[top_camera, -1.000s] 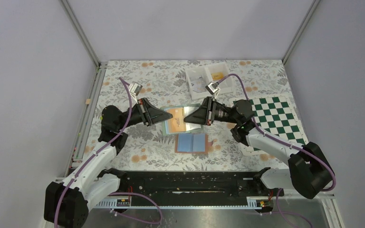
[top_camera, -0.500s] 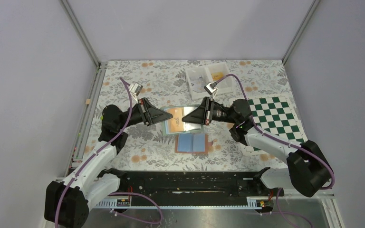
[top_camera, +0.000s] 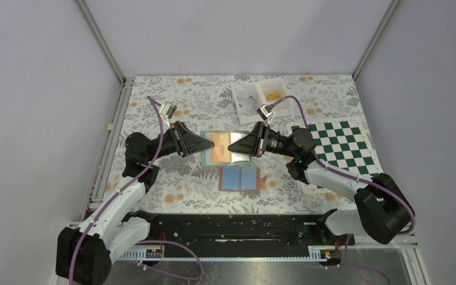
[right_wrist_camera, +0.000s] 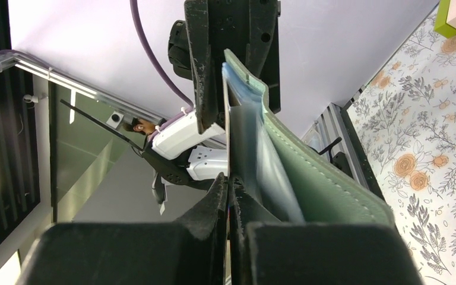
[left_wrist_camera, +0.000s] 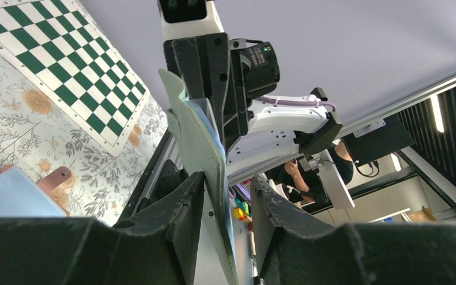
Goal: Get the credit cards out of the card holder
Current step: Remove the credit card from the card holder, then place the credit card in the storage box.
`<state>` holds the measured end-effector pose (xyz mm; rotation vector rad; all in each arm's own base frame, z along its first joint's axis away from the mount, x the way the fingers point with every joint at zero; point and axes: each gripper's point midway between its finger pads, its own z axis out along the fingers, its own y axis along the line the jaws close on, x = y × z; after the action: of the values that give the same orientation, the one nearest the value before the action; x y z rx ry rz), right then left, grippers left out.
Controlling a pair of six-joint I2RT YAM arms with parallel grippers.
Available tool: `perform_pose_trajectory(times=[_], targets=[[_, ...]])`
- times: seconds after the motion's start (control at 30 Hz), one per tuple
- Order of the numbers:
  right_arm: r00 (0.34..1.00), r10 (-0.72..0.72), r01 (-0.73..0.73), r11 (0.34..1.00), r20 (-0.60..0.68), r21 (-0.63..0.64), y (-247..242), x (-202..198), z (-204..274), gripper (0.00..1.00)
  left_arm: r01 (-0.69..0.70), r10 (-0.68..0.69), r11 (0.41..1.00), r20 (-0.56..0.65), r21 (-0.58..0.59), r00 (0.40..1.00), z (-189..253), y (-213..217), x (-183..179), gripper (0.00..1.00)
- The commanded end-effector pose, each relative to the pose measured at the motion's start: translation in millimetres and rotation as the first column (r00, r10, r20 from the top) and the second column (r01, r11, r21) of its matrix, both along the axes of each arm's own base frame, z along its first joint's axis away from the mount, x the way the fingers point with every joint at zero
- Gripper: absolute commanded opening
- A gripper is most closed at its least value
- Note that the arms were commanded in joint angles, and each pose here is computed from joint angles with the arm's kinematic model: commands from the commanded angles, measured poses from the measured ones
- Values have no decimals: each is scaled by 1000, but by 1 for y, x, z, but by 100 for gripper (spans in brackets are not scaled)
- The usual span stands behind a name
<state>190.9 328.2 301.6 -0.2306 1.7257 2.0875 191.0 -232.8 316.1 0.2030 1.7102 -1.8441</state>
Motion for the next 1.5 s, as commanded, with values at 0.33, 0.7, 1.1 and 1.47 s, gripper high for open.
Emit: perform_pose_trajectory(times=[0.33, 0.7, 1.1, 1.47], targets=[[997, -46, 41, 996, 64, 79, -15, -1, 19, 0, 11, -9, 999, 51, -44, 999, 15, 4, -4, 33], [997, -50, 46, 997, 63, 59, -23, -1, 13, 0, -23, 28, 999, 109, -48, 994, 20, 9, -6, 0], [992, -109, 111, 993, 70, -34, -46, 0, 4, 0, -70, 69, 998, 108, 4, 992, 13, 20, 8, 0], [921, -373, 387, 909, 114, -156, -83, 40, 8, 0, -362, 331, 907, 168, 216, 929, -21, 48, 43, 0]])
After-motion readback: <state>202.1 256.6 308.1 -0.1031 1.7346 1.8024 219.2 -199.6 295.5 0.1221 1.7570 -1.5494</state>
